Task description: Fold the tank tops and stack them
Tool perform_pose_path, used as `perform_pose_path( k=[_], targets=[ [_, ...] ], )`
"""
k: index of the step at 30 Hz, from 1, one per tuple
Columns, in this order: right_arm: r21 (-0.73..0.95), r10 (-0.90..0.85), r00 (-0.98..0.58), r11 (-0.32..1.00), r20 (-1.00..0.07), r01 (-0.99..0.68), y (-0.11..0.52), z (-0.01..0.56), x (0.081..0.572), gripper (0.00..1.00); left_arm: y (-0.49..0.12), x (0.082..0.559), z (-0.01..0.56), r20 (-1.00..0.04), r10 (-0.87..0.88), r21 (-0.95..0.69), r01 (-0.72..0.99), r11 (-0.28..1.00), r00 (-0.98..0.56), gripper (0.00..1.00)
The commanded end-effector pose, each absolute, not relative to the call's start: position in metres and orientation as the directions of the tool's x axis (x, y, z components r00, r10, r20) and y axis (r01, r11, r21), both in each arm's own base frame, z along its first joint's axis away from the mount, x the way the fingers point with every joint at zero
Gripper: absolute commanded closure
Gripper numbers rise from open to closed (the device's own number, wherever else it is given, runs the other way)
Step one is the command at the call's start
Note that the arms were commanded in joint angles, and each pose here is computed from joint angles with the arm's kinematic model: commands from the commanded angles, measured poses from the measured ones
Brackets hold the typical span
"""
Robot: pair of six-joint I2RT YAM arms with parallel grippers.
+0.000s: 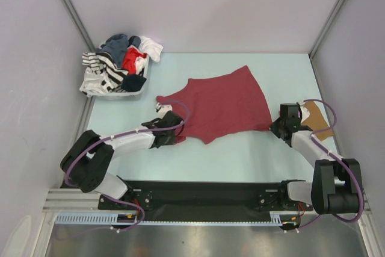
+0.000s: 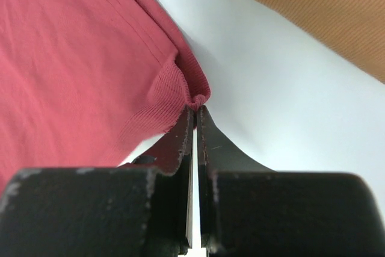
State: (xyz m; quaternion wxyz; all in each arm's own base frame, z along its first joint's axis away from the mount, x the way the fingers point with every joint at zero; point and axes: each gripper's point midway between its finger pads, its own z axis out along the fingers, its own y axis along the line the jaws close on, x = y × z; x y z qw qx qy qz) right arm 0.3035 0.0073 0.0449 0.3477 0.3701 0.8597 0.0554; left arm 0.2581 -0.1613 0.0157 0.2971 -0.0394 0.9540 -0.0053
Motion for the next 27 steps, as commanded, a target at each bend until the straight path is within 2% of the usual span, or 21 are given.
perform_pose_path(
  k=[1,5,7,8,9,10,12,14,15,18,21,22,23,27],
  targets=[
    [0.364,0.676,-0.479,0.720,-0.560,0.591,0.012,0.050,0.298,1.00,-0.128,0.264,0.027,-0.606,-0.170,-0.027,-0.194,0.981,-0.777,1.00],
    [0.352,0.671,-0.507,0.728,-0.541,0.588,0.025,0.041,0.287,1.00,-0.083,0.272,0.040,-0.645,-0.272,-0.011,-0.348,0.938,-0.714,1.00],
    [0.360,0.678,-0.516,0.725,-0.523,0.587,0.030,0.038,0.283,1.00,-0.058,0.262,0.046,-0.651,-0.271,0.082,-0.421,0.904,-0.709,1.00],
    [0.369,0.678,-0.515,0.726,-0.524,0.581,0.033,0.040,0.282,1.00,-0.042,0.267,0.062,-0.713,-0.314,0.096,-0.531,0.842,-0.627,0.99],
    [0.366,0.676,-0.530,0.730,-0.513,0.577,0.037,0.036,0.276,1.00,-0.037,0.265,0.067,-0.717,-0.301,0.120,-0.537,0.835,-0.628,0.95],
    [0.375,0.676,-0.530,0.731,-0.512,0.571,0.041,0.036,0.274,1.00,-0.039,0.268,0.070,-0.723,-0.291,0.115,-0.525,0.844,-0.627,0.88],
    [0.383,0.669,-0.540,0.739,-0.510,0.554,0.050,0.036,0.267,1.00,-0.041,0.272,0.075,-0.722,-0.261,0.127,-0.493,0.861,-0.641,0.61],
    [0.389,0.674,-0.534,0.735,-0.510,0.555,0.053,0.037,0.264,1.00,-0.040,0.269,0.076,-0.718,-0.252,0.149,-0.497,0.855,-0.649,0.30],
    [0.385,0.665,-0.546,0.744,-0.509,0.546,0.058,0.037,0.260,1.00,-0.034,0.266,0.078,-0.723,-0.234,0.182,-0.506,0.843,-0.650,0.25],
    [0.362,0.662,-0.551,0.745,-0.509,0.561,0.058,0.035,0.253,1.00,-0.034,0.263,0.084,-0.737,-0.201,0.226,-0.516,0.826,-0.645,0.20],
    [0.325,0.660,-0.552,0.741,-0.509,0.587,0.053,0.030,0.247,1.00,-0.078,0.260,0.098,-0.757,-0.101,0.241,-0.420,0.875,-0.645,0.21],
    [0.316,0.659,-0.550,0.741,-0.514,0.593,0.051,0.030,0.246,1.00,-0.096,0.249,0.104,-0.762,-0.014,0.285,-0.354,0.891,-0.648,0.20],
    [0.306,0.657,-0.542,0.739,-0.524,0.600,0.048,0.030,0.246,1.00,-0.106,0.245,0.101,-0.766,-0.030,0.274,-0.369,0.888,-0.642,0.14],
    [0.294,0.656,-0.531,0.735,-0.536,0.611,0.043,0.035,0.244,1.00,-0.128,0.241,0.102,-0.742,0.008,0.296,-0.317,0.901,-0.670,0.10]
  ],
)
